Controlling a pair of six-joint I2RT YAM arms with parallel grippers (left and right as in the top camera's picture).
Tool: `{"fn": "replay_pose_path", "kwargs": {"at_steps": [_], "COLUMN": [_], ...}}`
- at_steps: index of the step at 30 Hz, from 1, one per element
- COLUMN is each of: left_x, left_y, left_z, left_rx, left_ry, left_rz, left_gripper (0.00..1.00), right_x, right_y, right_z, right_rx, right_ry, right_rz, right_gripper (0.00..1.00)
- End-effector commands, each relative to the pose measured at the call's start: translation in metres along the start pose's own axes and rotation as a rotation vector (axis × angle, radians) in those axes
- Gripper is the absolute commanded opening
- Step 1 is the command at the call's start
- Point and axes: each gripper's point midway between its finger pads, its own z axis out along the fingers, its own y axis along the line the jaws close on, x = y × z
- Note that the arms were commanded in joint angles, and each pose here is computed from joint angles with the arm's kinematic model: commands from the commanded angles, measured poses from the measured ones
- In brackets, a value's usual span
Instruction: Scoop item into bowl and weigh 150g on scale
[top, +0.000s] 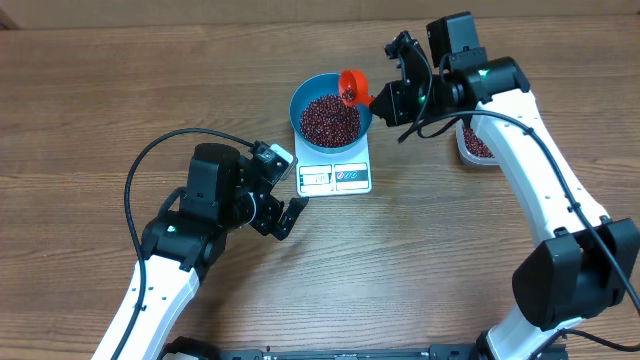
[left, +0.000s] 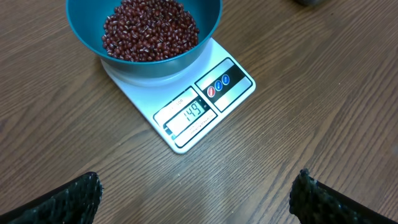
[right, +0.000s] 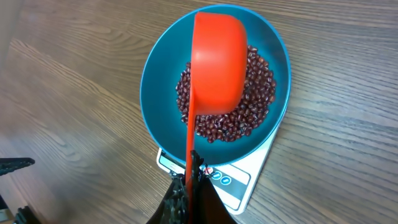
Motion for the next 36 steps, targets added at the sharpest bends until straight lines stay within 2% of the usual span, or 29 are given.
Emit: {"fn": "replay_pose_path", "kwargs": {"at_steps": [1, 19, 36], "left_x": [0.002, 0.002, 0.002], "left_y": [0.001, 0.001, 0.001], "left_z": [0.002, 0.002, 0.002], "left_rx": [0.005, 0.005, 0.005], "left_ry": [0.005, 0.006, 0.005], "left_rz": [-0.020, -0.020, -0.020], "left_gripper": [0.99, 1.00, 0.99], "right_x": [-0.015, -0.011, -0.005], "right_y": [0.011, 0.009, 0.017], "right_z": [-0.018, -0.008, -0.002], "right_rx": [0.028, 0.188, 0.223], "right_ry": [-0.060, -0.041, -0.014], "right_rz": [-0.044, -0.097, -0.200], "right_gripper": [0.04, 0.04, 0.04]}}
